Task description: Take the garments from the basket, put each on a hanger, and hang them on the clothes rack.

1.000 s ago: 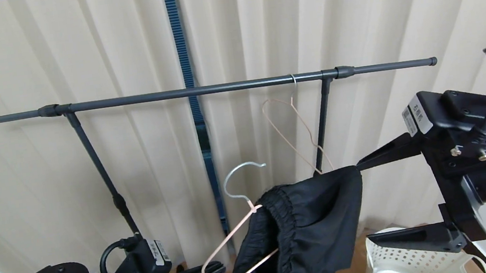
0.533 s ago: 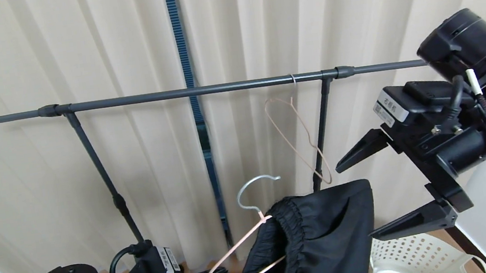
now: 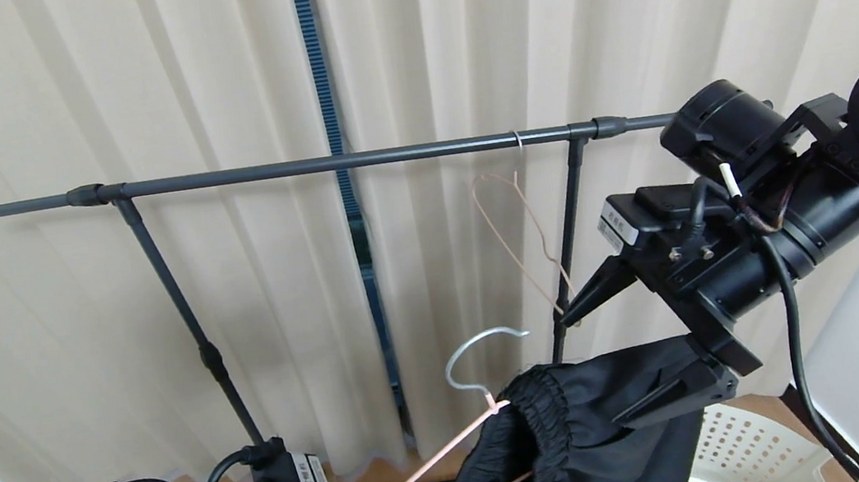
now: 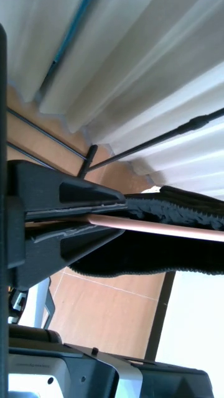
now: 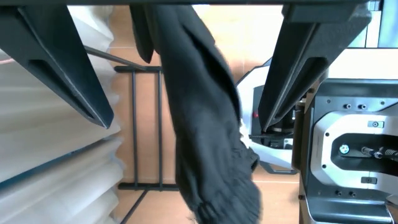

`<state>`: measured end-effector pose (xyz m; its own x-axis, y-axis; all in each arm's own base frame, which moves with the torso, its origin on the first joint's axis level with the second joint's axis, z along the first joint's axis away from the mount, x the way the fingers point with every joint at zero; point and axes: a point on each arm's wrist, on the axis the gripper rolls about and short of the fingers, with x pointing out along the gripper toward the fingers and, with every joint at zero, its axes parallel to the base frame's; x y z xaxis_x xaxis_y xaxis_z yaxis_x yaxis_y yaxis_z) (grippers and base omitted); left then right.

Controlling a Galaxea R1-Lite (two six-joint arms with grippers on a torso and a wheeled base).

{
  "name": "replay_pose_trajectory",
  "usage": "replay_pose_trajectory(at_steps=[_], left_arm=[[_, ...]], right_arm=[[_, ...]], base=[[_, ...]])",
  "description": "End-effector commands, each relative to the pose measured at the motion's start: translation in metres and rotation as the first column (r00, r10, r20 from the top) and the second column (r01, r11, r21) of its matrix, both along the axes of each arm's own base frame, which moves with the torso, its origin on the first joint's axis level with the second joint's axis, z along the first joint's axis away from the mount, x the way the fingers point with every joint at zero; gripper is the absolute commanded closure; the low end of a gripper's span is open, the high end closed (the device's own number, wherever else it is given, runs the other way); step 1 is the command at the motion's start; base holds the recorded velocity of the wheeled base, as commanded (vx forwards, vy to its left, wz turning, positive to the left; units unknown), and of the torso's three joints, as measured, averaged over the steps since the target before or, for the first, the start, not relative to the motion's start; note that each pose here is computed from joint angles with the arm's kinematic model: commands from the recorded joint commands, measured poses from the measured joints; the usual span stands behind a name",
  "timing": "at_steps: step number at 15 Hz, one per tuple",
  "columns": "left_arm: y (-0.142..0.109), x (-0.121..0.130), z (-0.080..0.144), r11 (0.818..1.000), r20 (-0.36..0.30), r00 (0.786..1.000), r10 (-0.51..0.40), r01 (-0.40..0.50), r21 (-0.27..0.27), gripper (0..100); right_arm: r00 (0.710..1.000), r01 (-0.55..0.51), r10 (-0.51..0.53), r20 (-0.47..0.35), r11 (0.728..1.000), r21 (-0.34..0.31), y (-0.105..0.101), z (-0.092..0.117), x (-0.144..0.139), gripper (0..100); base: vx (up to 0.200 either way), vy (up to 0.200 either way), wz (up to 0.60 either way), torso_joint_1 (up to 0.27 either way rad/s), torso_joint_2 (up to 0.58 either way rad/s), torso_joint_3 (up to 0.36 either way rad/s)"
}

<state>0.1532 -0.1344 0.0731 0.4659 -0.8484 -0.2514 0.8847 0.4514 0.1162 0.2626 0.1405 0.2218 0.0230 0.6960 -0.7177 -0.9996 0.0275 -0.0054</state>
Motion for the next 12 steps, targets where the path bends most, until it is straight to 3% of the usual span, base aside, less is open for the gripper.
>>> replay_pose_trajectory(at_steps=[1,12], left_arm=[[-0.0012,-0.0014,0.0009,1.000,0.002,1.000,-0.009,0.009,-0.004,100],[-0.0023,-0.0040,0.0041,1.000,0.009,1.000,-0.018,0.018,-0.016,100]], right_arm=[[1.000,-0.002,0.002,-0.025,1.000,-0.012,0.0015,-0.0077,0.0030,0],[0.999,-0.006,0.005,-0.049,0.999,-0.033,0.0043,-0.0167,0.0047,0]], base=[[0.000,0.000,0.00,0.000,0.00,0.000],[0.000,0.000,0.00,0.000,0.00,0.000]])
